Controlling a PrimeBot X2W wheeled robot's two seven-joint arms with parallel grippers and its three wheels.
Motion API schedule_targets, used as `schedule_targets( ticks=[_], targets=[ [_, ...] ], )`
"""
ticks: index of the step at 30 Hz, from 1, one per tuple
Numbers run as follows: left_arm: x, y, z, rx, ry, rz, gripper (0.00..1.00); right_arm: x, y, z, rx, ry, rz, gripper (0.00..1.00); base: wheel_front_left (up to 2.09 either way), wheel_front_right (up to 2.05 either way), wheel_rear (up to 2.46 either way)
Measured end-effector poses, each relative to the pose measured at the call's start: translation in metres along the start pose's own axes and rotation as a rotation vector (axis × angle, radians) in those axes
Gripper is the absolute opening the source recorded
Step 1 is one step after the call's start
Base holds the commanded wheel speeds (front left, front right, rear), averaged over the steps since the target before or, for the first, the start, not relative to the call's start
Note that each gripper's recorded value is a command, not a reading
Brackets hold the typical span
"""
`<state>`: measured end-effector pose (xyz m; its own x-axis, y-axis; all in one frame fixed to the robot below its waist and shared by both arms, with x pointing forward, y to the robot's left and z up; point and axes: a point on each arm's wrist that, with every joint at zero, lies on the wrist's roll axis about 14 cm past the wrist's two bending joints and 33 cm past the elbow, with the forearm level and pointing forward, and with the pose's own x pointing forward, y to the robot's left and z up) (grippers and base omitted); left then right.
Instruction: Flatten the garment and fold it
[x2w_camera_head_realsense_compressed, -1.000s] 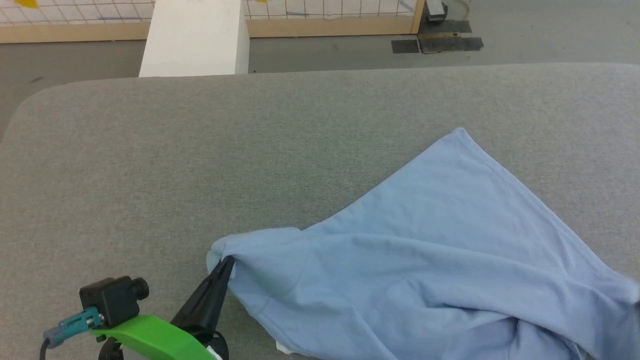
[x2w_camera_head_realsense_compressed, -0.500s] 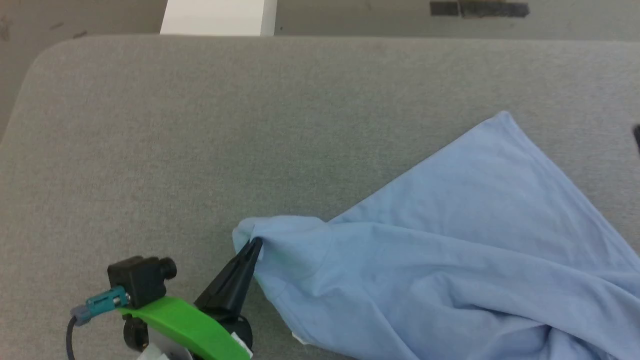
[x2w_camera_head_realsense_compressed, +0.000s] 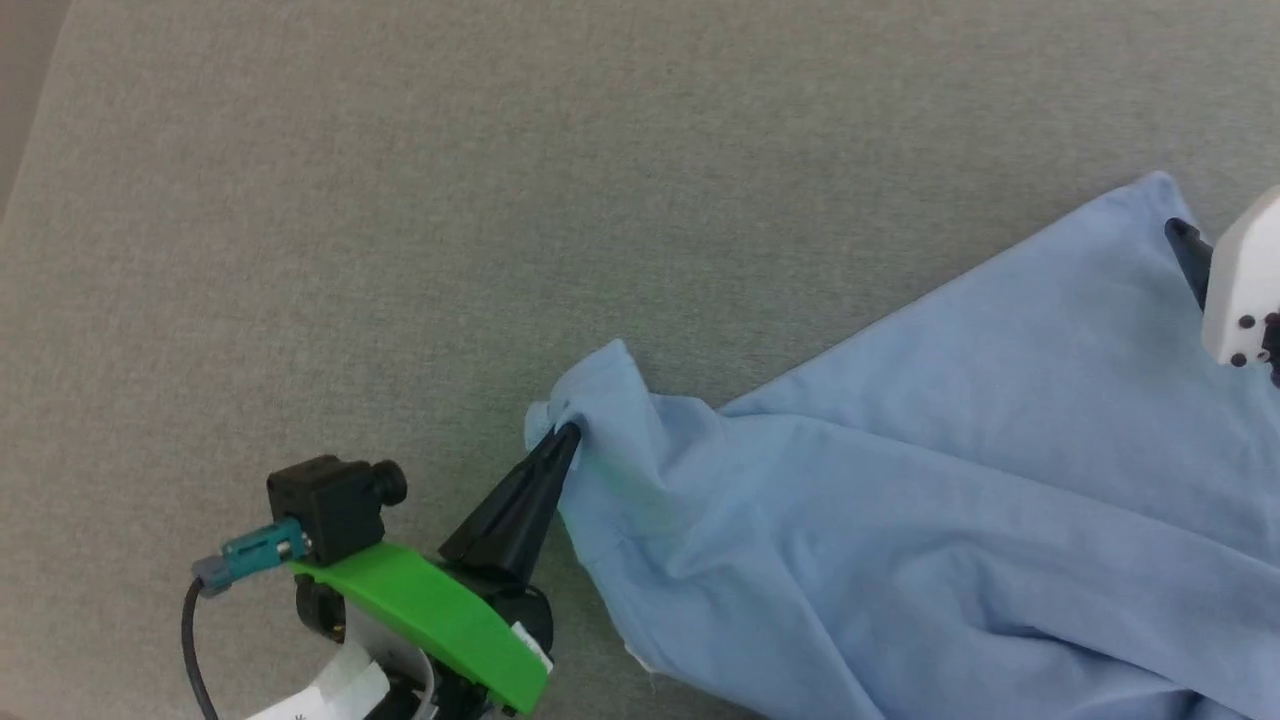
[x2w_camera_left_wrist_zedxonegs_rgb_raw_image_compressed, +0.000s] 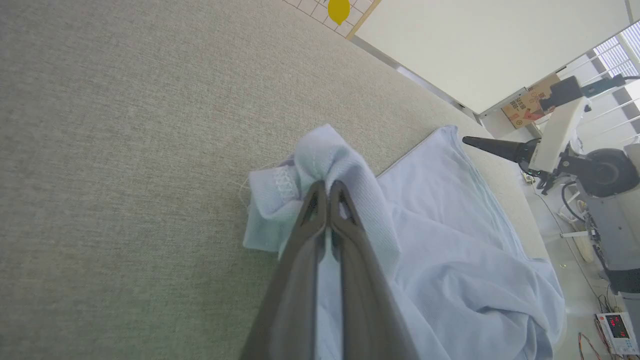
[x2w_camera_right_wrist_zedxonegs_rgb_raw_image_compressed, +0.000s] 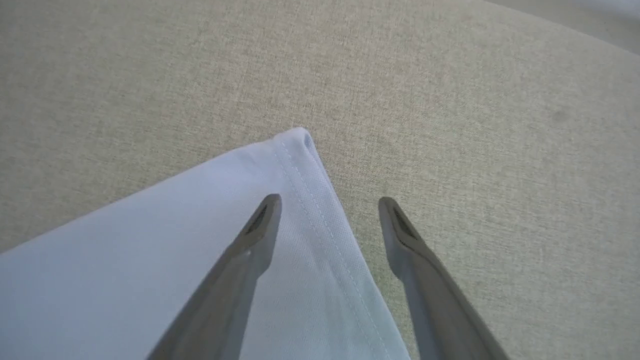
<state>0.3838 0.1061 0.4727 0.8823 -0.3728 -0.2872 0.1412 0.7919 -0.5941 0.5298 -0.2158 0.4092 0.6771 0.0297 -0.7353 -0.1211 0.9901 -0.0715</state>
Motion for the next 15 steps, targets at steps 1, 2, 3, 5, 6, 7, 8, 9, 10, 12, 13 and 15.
schedule_targets(
  ticks=[1, 2, 3, 5, 6, 7, 8, 9, 10, 12, 13, 15],
  targets=[
    [0.001, 0.002, 0.0, -0.001, 0.0, 0.006, 0.0, 0.005, 0.003, -0.002, -0.003, 0.008, 0.007, 1.0, 0.0, 0.0, 0.0],
    [0.001, 0.004, 0.0, -0.002, 0.001, 0.012, 0.0, 0.011, 0.007, -0.004, -0.007, 0.021, 0.015, 1.0, 0.0, 0.0, 0.0],
    [0.002, 0.007, -0.001, -0.004, 0.003, 0.019, 0.0, 0.017, 0.01, -0.008, -0.011, 0.036, 0.023, 1.0, 0.0, 0.0, 0.0],
    [0.003, 0.011, -0.002, -0.007, 0.002, 0.033, 0.0, 0.026, 0.016, -0.014, -0.014, 0.06, 0.038, 1.0, 0.0, 0.0, 0.0],
    [0.003, 0.014, -0.003, -0.01, 0.004, 0.042, 0.0, 0.03, 0.019, -0.017, -0.016, 0.07, 0.044, 1.0, 0.0, 0.0, 0.0],
    [0.003, 0.016, -0.003, -0.011, 0.006, 0.049, 0.0, 0.033, 0.02, -0.016, -0.018, 0.072, 0.046, 1.0, 0.0, 0.0, 0.0],
    [0.003, 0.018, -0.004, -0.013, 0.006, 0.053, 0.0, 0.035, 0.02, -0.014, -0.021, 0.073, 0.047, 0.47, 0.0, 0.0, 0.0],
    [0.004, 0.019, -0.004, -0.013, 0.006, 0.058, 0.0, 0.037, 0.021, -0.013, -0.026, 0.075, 0.049, 0.27, 0.0, 0.0, 0.0],
    [0.004, 0.021, -0.004, -0.013, 0.007, 0.063, 0.0, 0.039, 0.022, -0.011, -0.03, 0.072, 0.05, 0.0, 0.0, 0.0, 0.0],
    [0.003, 0.023, -0.004, -0.014, 0.008, 0.069, 0.0, 0.039, 0.022, -0.01, -0.04, 0.071, 0.051, 0.0, 0.0, 0.0, 0.0],
    [0.003, 0.023, -0.004, -0.013, 0.004, 0.07, 0.0, 0.038, 0.023, -0.009, -0.04, 0.066, 0.052, 0.0, 0.0, 0.0, 0.0],
    [0.002, 0.022, -0.001, -0.011, -0.011, 0.069, 0.0, 0.036, 0.021, -0.005, -0.035, 0.045, 0.049, 0.0, 0.0, 0.0, 0.0]
  ],
)
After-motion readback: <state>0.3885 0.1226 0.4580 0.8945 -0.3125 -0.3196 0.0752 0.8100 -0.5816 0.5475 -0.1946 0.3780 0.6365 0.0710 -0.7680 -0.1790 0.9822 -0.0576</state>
